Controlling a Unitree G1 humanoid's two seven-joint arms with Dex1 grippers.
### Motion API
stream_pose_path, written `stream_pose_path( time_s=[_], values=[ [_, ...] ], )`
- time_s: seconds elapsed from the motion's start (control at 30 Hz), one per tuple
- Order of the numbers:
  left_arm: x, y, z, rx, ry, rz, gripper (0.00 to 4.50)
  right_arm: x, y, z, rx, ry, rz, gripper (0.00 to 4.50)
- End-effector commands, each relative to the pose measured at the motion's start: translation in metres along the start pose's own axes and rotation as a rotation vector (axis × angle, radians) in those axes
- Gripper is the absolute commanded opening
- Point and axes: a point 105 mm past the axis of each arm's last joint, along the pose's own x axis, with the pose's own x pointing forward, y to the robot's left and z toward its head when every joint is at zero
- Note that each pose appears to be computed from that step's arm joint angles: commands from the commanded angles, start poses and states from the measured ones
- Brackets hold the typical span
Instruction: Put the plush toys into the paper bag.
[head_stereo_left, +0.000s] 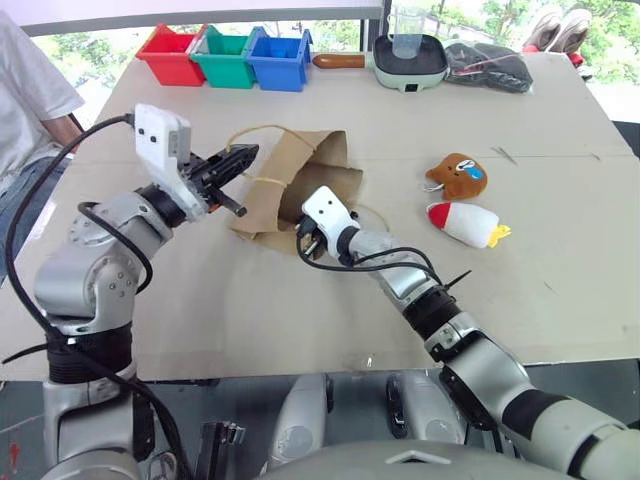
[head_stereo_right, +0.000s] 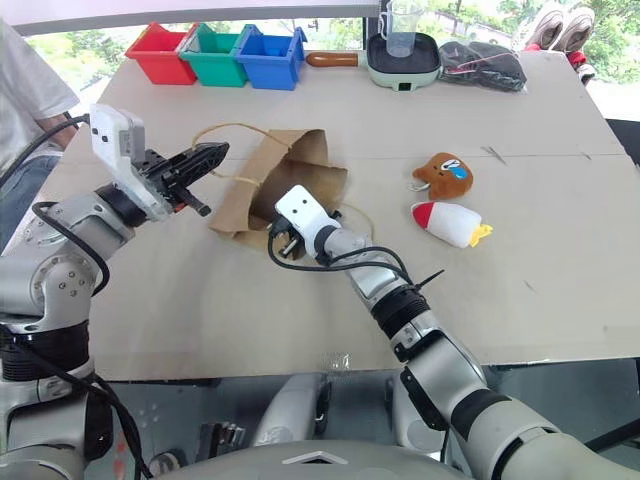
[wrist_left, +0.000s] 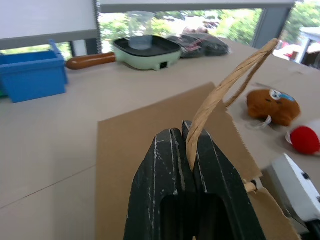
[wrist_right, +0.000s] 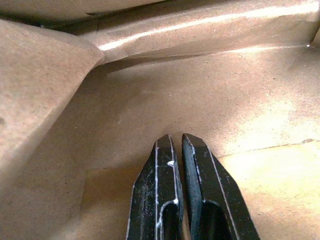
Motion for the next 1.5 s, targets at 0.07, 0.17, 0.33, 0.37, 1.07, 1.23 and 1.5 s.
stream_pose_path(
  time_s=[0.07,0.17,0.33,0.37,1.07,1.23,1.5],
  values=[
    [0.000,-0.004,0.023,-0.003,-0.107,0.009,0.00,-0.009,0.008,0.011,0.042,-0.061,0.041,0.04],
    [0.003,-0.009,0.024,-0.042,-0.139,-0.015,0.00,-0.024,0.003,0.019,0.071,-0.099,0.055,0.04],
    [0.007,-0.013,0.021,-0.075,-0.152,-0.048,0.00,-0.061,-0.004,0.051,0.180,-0.208,0.109,0.94],
    [0.009,-0.014,0.020,-0.080,-0.154,-0.060,0.00,-0.074,-0.006,0.060,0.173,-0.227,0.111,1.45],
    [0.026,-0.037,0.020,-0.092,-0.190,-0.185,0.00,-0.218,-0.139,-0.026,-0.078,0.280,-0.345,4.23],
    [0.025,-0.039,0.025,-0.087,-0.207,-0.195,0.00,-0.219,-0.130,-0.033,-0.151,0.350,-0.224,2.18],
    [0.021,-0.050,0.031,-0.163,-0.235,-0.279,0.00,-0.212,-0.107,0.029,-0.468,0.109,-0.140,0.03]
  ],
)
